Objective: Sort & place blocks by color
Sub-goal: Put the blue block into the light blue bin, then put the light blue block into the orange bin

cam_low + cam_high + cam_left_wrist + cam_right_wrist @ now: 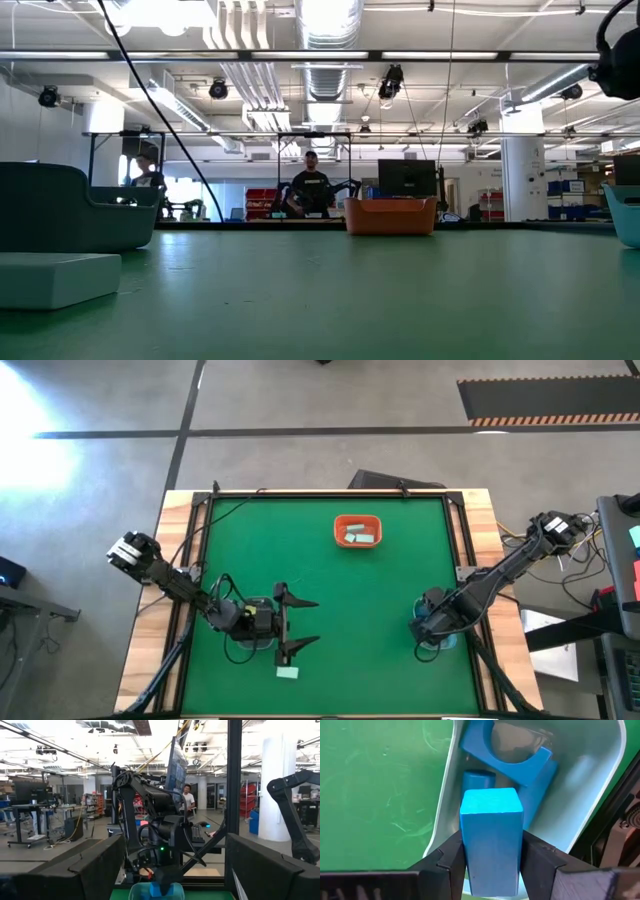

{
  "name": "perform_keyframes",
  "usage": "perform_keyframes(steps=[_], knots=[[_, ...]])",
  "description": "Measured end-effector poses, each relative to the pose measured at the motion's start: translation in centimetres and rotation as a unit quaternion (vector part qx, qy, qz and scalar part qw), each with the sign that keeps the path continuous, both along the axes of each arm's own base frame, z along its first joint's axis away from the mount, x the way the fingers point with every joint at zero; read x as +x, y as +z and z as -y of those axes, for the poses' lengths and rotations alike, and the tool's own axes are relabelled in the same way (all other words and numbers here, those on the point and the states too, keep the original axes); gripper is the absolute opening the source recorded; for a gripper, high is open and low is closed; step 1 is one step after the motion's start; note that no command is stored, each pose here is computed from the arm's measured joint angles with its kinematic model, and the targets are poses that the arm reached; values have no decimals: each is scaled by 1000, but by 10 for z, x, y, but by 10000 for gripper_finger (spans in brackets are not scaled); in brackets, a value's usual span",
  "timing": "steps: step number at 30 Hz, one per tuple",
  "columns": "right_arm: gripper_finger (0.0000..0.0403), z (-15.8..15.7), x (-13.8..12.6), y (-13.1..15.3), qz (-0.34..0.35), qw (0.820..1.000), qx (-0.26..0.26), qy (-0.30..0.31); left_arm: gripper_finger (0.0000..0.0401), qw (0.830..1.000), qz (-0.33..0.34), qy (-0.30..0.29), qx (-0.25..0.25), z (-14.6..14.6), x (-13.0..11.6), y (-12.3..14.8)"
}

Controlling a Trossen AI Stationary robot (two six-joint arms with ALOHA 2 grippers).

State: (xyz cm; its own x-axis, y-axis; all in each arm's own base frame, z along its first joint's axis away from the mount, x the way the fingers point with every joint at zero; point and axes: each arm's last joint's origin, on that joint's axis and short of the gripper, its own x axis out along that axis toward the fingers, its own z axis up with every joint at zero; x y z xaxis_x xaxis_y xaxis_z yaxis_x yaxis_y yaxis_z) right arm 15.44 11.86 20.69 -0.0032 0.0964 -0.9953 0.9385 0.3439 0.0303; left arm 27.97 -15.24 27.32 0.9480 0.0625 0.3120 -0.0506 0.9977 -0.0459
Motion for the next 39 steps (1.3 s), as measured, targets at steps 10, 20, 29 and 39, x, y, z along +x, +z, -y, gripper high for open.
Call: perform_keyframes(steps=[10, 20, 29, 39], knots=[[182, 0, 1, -2, -6, 1000, -4, 2, 329, 1000, -10, 2, 5, 0, 1, -2], [235, 0, 1, 2, 3, 1000, 2, 8, 329, 1000, -19, 2, 9, 1, 1, -4], [219, -3, 21, 21, 148, 977, -122, 88, 329, 998, -49, 2, 27, 2, 3, -10], [195, -9, 42, 13, 260, 922, -229, 175, 329, 998, -50, 1, 28, 2, 4, -8]])
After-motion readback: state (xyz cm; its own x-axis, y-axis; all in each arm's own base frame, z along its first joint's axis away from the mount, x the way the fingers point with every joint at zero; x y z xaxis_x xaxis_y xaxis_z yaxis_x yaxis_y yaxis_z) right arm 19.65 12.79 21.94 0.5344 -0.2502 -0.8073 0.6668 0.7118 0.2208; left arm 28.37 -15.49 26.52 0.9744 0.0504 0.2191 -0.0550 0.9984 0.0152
